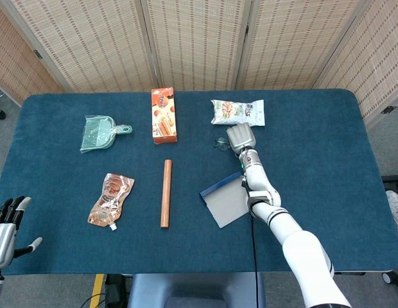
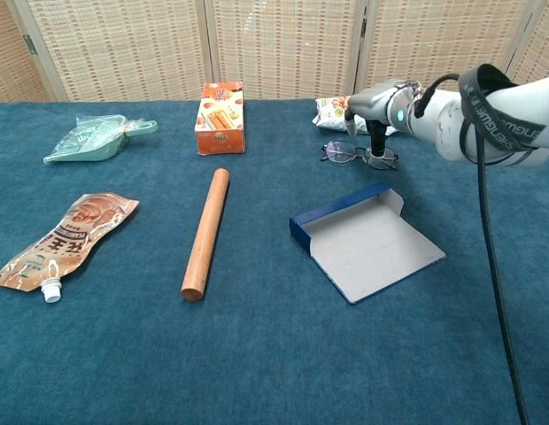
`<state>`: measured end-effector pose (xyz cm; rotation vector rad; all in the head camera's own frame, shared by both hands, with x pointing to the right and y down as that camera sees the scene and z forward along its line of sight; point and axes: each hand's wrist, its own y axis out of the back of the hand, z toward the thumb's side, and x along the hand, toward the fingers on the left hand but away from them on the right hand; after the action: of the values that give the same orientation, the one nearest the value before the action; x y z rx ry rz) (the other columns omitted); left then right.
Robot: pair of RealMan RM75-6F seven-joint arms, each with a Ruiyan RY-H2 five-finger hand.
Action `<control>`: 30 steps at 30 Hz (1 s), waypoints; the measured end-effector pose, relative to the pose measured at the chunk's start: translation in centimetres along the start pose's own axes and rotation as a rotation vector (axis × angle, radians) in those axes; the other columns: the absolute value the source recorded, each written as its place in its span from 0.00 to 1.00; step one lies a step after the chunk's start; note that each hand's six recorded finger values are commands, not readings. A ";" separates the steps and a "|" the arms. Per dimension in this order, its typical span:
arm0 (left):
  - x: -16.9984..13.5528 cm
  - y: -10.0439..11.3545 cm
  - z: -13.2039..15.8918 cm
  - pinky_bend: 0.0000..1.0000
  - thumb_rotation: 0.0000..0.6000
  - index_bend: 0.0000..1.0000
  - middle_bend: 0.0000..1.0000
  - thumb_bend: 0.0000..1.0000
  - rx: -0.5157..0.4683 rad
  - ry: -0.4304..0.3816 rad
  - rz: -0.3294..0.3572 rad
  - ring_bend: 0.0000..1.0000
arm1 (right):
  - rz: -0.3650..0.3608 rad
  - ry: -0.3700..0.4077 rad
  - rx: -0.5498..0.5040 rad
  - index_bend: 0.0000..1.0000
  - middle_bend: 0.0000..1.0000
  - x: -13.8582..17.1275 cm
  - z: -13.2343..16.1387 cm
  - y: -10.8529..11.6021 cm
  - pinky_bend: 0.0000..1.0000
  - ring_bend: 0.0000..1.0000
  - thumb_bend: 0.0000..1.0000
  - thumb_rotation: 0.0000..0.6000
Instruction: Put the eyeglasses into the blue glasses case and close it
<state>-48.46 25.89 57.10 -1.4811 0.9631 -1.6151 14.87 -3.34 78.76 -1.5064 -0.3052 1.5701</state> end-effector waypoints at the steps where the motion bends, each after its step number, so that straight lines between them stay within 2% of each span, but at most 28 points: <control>1: 0.0 0.0 0.0 0.26 1.00 0.12 0.12 0.19 0.000 -0.001 -0.002 0.10 | 0.004 -0.003 -0.003 0.35 0.82 0.0 0.1 -0.1 0.86 0.98 0.23 1.00; 14: 0.0 -0.4 0.1 0.26 1.00 0.12 0.12 0.19 -0.001 -0.007 -0.017 0.10 | 0.026 -0.012 -0.035 0.40 0.83 0.1 0.5 -0.9 0.86 0.99 0.23 1.00; 18: 0.0 -0.5 0.1 0.26 1.00 0.12 0.12 0.19 -0.001 -0.010 -0.029 0.10 | 0.022 0.001 -0.052 0.45 0.85 0.2 1.0 -0.9 0.86 1.00 0.24 1.00; 30: 0.1 -0.5 0.6 0.26 1.00 0.12 0.12 0.19 -0.009 -0.026 -0.029 0.10 | -0.002 0.054 -0.056 0.50 0.86 0.7 2.2 -0.8 0.86 1.00 0.30 1.00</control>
<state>-47.89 25.95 57.63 -1.5248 0.9404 -1.6101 13.39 -1.50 79.38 -1.5885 -0.3223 1.5281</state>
